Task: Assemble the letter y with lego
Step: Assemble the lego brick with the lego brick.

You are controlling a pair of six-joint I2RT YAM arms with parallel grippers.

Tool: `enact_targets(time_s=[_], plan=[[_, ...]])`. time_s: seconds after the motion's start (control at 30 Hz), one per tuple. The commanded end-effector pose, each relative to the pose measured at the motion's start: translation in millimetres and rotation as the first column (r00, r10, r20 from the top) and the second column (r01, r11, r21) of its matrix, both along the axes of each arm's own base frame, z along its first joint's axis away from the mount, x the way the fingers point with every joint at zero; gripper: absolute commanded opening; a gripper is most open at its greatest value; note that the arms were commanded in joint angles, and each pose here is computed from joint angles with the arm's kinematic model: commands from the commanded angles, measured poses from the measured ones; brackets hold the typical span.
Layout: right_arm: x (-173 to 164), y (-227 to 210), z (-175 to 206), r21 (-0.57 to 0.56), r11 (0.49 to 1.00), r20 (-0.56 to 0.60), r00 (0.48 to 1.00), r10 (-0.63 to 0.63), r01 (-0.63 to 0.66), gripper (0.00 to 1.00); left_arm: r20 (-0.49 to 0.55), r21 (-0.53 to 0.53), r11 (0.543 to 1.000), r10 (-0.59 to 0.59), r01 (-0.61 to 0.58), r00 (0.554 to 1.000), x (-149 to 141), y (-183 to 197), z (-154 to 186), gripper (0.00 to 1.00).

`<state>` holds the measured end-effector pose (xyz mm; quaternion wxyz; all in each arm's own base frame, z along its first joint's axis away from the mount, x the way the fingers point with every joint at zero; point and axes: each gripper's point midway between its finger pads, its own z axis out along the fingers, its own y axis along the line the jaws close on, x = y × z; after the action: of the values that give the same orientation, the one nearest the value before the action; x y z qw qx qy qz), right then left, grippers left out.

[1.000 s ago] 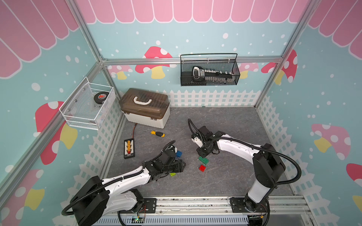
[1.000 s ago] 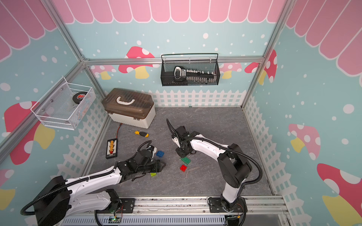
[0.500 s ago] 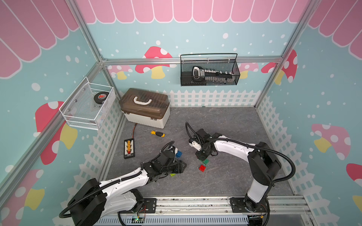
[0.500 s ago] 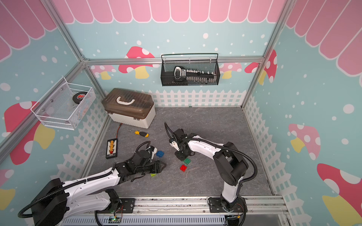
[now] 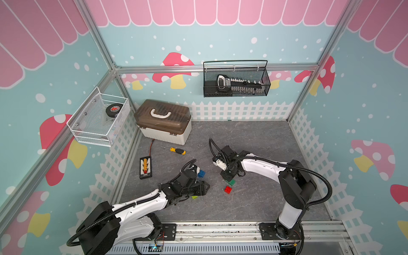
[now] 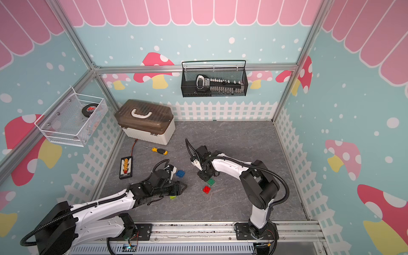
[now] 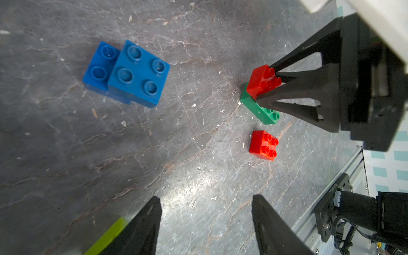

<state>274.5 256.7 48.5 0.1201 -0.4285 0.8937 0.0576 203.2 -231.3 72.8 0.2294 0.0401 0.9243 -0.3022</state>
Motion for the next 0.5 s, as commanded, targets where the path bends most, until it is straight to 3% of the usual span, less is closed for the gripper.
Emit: enact_targets(time_s=[0.0, 0.47], plan=[[-10, -1, -16, -0.024, 0.999, -0.043, 0.998, 0.035, -0.036, 0.27, 0.024, -0.002, 1.0, 0.011, -0.011, 1.0, 3, 4, 2, 0.67], [-23, -5, -23, -0.028, 0.999, -0.099, 0.994, 0.042, -0.045, 0.26, 0.023, 0.001, 1.0, 0.031, -0.031, 0.999, 5, 10, 1, 0.67]])
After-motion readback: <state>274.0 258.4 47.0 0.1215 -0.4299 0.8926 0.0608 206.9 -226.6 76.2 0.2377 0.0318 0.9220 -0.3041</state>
